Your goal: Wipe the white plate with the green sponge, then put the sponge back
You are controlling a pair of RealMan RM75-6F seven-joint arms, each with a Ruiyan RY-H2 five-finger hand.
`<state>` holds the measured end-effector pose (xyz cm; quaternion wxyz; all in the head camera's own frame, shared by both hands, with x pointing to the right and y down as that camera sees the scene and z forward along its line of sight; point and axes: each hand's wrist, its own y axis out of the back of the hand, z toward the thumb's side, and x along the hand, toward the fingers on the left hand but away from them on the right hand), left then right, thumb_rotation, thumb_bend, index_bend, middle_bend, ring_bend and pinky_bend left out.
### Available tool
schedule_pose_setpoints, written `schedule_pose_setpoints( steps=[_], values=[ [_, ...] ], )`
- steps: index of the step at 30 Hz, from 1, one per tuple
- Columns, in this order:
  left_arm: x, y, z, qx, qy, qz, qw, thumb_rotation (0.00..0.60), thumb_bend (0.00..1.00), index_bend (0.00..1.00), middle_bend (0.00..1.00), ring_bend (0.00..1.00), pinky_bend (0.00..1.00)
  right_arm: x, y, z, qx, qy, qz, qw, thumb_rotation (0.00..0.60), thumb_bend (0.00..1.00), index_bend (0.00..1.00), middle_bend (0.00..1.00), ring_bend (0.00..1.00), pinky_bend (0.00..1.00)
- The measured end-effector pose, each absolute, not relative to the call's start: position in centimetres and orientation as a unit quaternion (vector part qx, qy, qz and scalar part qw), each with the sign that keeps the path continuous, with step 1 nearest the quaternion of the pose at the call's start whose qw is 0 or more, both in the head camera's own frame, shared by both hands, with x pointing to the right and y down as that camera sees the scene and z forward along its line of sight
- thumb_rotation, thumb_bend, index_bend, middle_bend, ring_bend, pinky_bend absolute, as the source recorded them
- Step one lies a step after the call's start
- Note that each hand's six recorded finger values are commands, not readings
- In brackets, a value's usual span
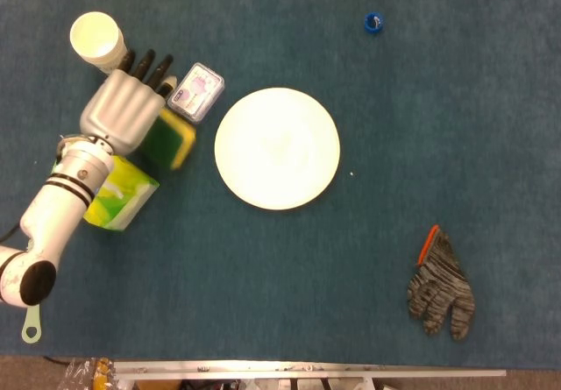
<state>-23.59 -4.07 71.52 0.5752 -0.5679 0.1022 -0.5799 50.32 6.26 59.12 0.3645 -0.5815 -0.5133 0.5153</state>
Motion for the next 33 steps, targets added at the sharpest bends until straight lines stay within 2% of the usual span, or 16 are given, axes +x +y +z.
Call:
schedule_pose_setpoints(
  steps=[10, 16, 33],
  values=[
    [-25.0, -3.6, 69.0, -0.589, 0.184, -0.568, 0.545, 0.600, 0.24, 0.07, 0.00, 0.00, 0.06, 50.7, 6.4, 59.0, -0.577, -0.517, 0.520, 0.362, 0.600, 0.20, 0.00, 0.02, 0.00, 0.21],
    [-27.3, -2.6, 67.1, -0.595, 0.242, -0.564, 0.519, 0.600, 0.24, 0.07, 0.00, 0.00, 0.06, 51.2, 6.6, 58.8, -0.568, -0.519, 0.525, 0.364, 0.600, 0.20, 0.00, 0.02, 0.00, 0.21],
    [-37.8, 4.7, 63.2, -0.547, 0.376, -0.610, 0.434, 0.600, 0.24, 0.07, 0.00, 0.00, 0.06, 52.2, 7.6, 59.1, -0.551, -0.519, 0.542, 0.366, 0.600, 0.20, 0.00, 0.02, 0.00, 0.21]
  ],
)
